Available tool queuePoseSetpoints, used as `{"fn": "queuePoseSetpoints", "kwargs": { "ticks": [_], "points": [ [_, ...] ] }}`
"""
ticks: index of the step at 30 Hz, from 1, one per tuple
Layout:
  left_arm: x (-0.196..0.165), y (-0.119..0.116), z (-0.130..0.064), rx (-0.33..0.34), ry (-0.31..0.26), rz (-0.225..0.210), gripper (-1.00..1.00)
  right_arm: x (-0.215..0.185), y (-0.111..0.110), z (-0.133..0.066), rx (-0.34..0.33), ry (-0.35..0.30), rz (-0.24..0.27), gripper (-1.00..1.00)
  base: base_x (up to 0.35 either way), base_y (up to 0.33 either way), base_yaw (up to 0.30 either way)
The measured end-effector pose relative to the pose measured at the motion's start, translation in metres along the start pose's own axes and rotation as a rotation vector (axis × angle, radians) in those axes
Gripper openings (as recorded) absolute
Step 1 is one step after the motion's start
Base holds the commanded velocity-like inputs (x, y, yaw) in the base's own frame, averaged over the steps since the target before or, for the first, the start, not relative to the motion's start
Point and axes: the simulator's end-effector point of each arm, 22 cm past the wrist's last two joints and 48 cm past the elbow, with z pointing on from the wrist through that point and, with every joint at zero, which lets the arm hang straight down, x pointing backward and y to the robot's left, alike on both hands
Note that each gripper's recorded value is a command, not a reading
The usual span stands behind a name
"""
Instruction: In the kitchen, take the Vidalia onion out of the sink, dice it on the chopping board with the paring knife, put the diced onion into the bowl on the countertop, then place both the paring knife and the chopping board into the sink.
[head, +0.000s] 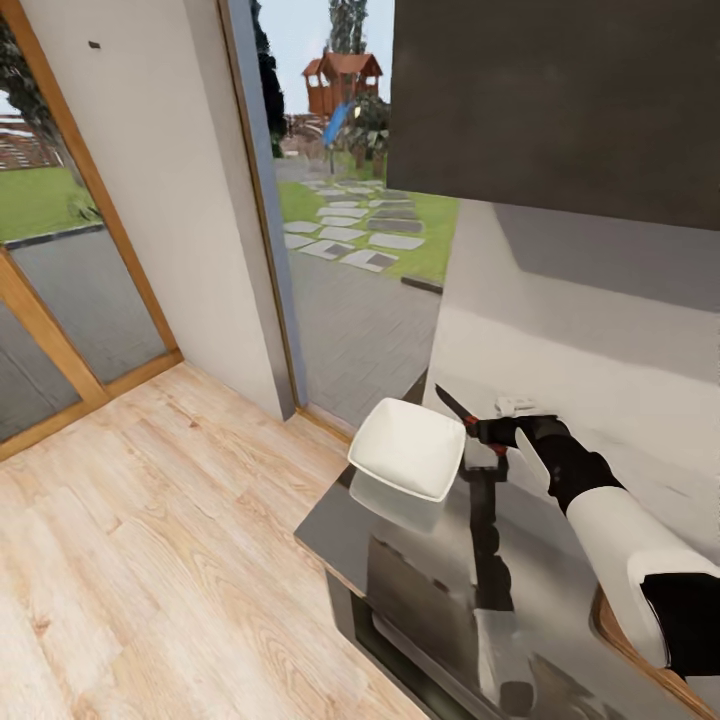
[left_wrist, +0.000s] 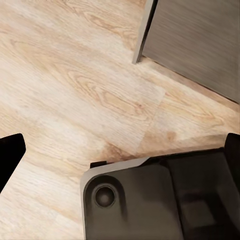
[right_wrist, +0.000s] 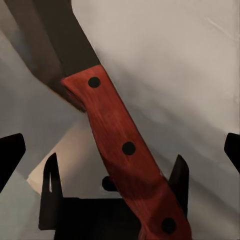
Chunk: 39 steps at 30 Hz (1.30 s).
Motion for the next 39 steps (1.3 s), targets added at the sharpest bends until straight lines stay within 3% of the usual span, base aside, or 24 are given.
{"fn": "queuePoseSetpoints", "kwargs": {
  "ticks": [39],
  "points": [
    [0.007, 0.0002, -0.0019, 0.0, 0.017, 0.002, 1.0, 0.0031, 0.0001, 0.0025, 0.0, 0.006, 0.0, 1.0, 0.0, -0.024, 0.0]
  ]
}}
